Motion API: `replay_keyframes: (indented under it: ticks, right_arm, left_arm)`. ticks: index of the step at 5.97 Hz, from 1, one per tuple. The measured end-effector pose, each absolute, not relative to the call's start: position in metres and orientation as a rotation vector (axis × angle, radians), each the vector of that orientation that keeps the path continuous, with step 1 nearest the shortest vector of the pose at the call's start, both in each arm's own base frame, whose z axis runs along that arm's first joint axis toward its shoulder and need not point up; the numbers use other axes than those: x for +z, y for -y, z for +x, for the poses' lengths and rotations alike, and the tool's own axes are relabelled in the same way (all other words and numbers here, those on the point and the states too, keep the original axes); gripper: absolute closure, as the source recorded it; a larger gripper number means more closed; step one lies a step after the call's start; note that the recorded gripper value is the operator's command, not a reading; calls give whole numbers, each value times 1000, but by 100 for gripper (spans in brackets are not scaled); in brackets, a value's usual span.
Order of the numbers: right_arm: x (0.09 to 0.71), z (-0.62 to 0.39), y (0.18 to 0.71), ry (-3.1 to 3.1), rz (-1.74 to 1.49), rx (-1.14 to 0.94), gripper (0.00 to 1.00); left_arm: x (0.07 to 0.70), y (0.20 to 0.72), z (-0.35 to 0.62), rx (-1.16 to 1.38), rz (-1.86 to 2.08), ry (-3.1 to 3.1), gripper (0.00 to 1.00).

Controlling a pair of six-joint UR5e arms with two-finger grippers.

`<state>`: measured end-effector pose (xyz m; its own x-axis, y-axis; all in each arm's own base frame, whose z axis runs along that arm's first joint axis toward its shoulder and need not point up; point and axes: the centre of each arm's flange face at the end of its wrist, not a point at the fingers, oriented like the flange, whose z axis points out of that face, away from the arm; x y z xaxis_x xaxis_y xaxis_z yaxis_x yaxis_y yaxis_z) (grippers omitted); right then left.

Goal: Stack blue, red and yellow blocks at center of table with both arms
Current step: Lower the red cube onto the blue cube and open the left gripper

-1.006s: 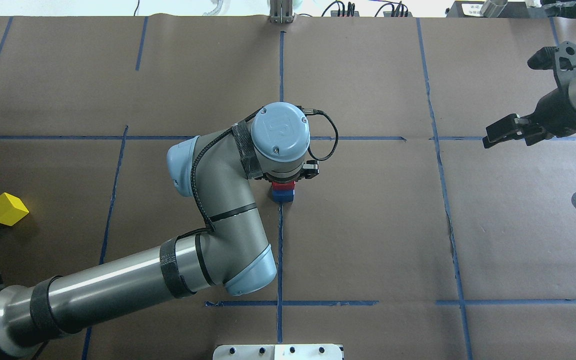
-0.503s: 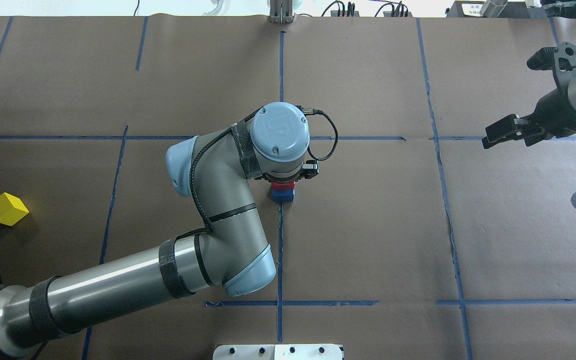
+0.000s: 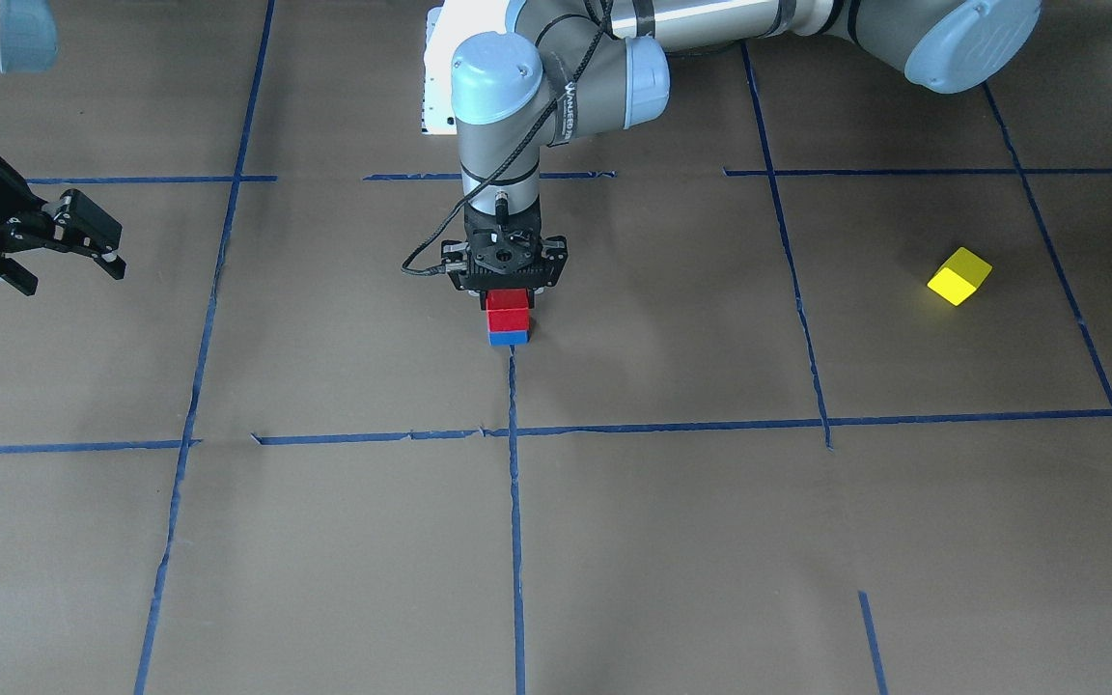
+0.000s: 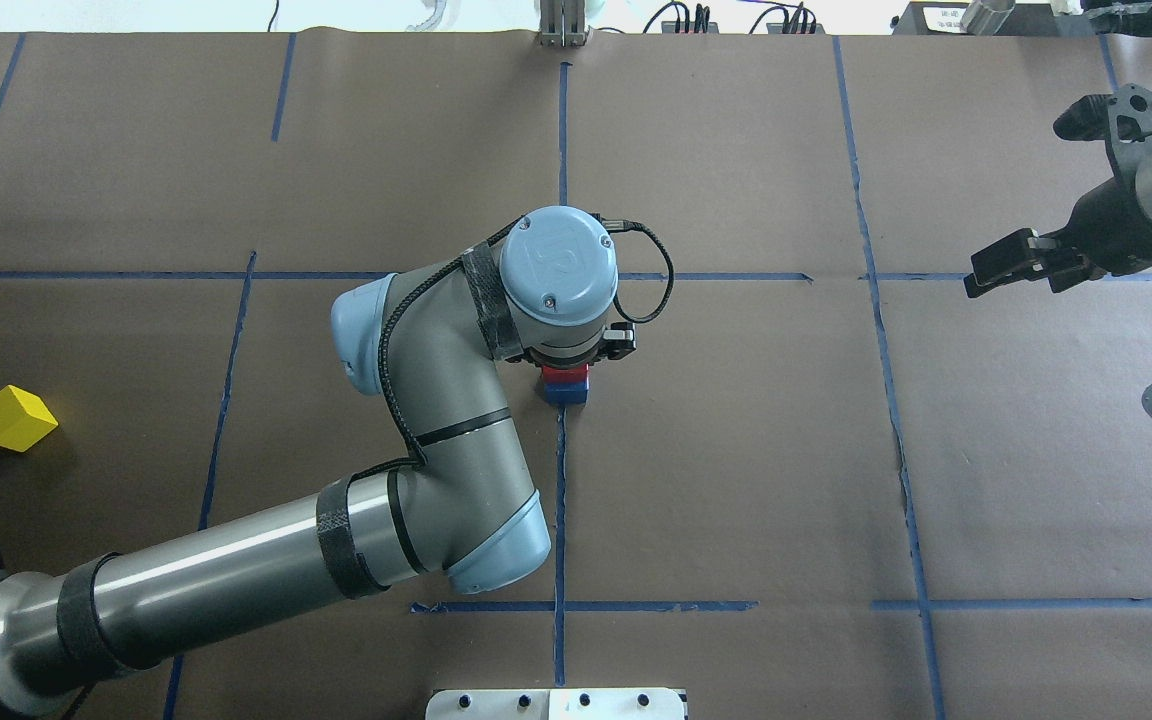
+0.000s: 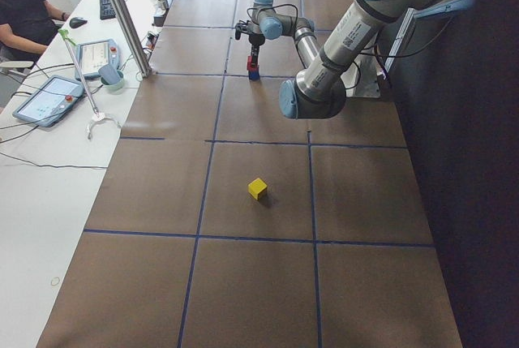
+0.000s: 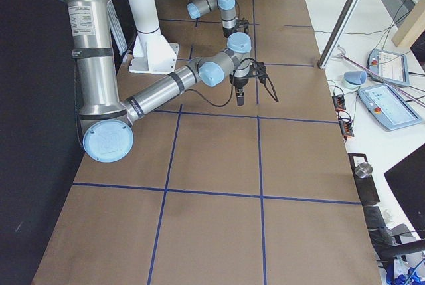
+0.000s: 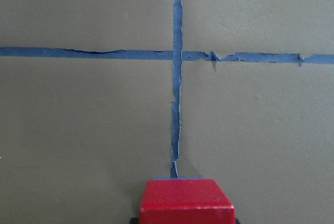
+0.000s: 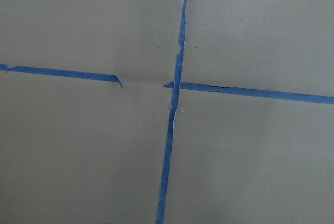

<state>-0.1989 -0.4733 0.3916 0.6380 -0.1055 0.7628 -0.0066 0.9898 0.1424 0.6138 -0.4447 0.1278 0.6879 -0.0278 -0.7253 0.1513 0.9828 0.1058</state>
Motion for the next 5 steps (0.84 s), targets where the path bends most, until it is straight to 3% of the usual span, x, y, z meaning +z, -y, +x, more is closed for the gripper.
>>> replay_keyframes:
  ticks: [5]
  right_arm:
    - [390,-202,473,877,141,-60,0]
  left_arm:
    - [124,432,590,-77,163,-851,0]
